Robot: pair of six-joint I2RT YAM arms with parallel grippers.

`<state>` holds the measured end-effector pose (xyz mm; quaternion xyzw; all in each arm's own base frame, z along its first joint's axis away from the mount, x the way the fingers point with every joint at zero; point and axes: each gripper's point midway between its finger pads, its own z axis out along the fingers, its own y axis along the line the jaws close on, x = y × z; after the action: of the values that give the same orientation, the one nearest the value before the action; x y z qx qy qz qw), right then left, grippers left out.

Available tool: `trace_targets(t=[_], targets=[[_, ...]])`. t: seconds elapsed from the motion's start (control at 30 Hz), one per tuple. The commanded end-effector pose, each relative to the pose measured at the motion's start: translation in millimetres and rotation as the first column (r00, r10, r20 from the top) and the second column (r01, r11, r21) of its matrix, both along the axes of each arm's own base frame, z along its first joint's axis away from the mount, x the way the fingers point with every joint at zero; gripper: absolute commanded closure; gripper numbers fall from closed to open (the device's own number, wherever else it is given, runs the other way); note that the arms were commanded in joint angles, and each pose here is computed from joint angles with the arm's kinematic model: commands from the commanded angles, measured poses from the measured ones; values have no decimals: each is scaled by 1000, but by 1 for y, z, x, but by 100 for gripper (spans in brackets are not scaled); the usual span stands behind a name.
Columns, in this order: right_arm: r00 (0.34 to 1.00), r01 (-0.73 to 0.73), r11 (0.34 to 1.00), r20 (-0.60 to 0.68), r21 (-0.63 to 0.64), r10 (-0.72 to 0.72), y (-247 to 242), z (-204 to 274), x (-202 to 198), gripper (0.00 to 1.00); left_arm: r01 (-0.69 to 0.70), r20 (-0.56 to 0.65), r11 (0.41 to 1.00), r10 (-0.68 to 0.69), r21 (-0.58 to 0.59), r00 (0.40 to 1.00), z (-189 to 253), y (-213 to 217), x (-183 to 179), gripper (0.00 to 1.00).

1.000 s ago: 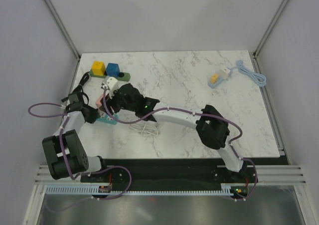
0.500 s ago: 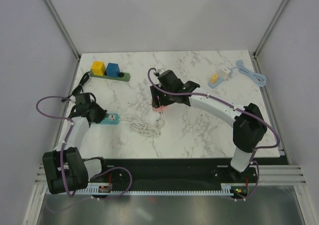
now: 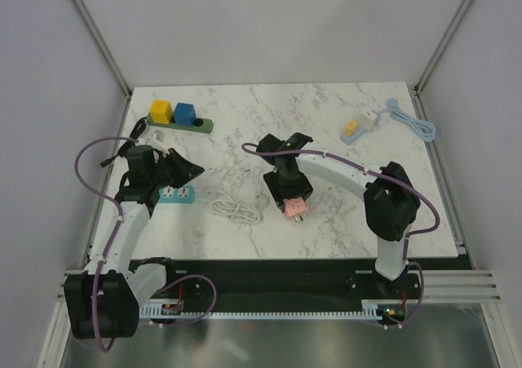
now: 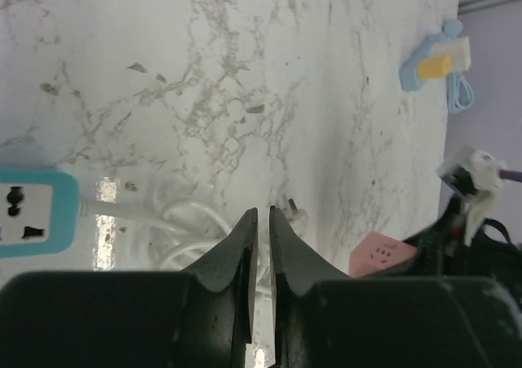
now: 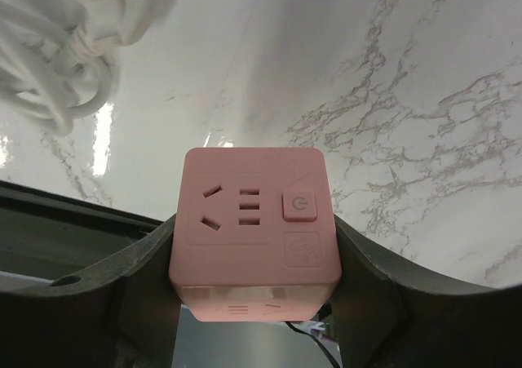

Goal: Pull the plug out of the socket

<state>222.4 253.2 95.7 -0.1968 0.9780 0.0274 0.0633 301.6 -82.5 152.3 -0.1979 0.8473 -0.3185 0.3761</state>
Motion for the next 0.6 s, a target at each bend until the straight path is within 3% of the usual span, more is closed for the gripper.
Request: trace_targets(t=[0.0,0.13,0.43,0.57], targets=[[999,24,988,-36,-153,-30,-16,-10,4,100,157,151,987,-152,-18,977,36,-26,0,82],[998,29,979,-50,-203,-40,-21,-25,11,96,215,157,977,-210,-15,965,40,-47,-6,81],[1000,14,985,-12,-175,-17,-11,-47,32,54,230,146,971,-236,62,961,38,-45,-12,69],[1000,-14,989,10,-149,15,-7,-48,36,34,220,157,972,-232,87,960,44,-42,-19,56]])
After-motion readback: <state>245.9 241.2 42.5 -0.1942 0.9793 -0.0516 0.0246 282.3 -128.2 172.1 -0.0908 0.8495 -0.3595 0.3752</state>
